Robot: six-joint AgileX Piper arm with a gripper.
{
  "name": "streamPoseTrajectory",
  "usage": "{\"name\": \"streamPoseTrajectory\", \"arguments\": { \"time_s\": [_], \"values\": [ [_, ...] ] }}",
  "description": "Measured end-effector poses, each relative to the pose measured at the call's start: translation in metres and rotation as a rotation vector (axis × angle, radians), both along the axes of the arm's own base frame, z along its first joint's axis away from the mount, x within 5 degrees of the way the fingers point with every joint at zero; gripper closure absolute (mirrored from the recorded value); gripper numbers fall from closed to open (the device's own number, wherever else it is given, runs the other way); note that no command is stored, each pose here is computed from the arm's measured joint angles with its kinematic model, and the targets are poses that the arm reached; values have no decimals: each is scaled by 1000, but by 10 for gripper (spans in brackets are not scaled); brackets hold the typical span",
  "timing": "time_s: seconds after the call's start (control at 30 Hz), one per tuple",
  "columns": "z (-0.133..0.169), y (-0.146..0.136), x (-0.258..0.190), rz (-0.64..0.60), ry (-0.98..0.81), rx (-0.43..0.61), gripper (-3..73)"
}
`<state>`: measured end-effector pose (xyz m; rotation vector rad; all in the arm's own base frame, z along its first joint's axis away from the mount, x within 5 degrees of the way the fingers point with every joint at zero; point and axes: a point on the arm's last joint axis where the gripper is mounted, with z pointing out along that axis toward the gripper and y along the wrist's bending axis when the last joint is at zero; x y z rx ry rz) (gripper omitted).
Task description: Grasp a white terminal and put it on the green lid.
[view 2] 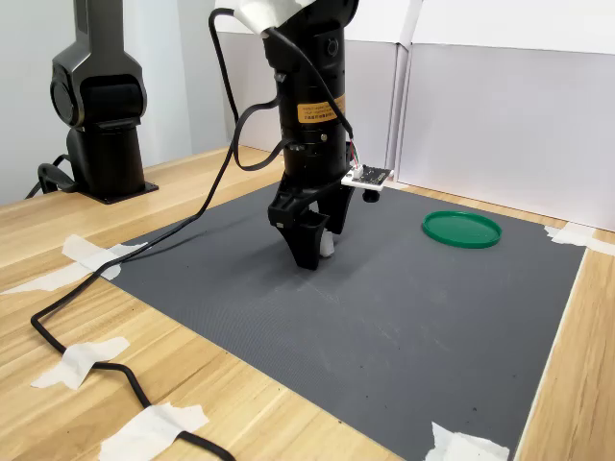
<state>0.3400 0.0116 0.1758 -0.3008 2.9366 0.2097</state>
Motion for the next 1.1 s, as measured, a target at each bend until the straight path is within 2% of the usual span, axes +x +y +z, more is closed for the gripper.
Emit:
{"name": "streamPoseTrajectory", "arguments": {
  "time_s": [0.13,0.27,0.37,0.57,0.63,0.87,1.1],
  "values": [
    [-1,0,0,3,1,-1,14],
    [-1,-1,0,10,2,-8,97],
    [-2,0,0,9,7,-6,217],
    [-3,0,0,7,12,-2,513],
    [-4,0,0,5,13,-1,585],
    [1,1,2,13,18,0,601],
    [39,25,23,97,-46,8,601]
  ]
}}
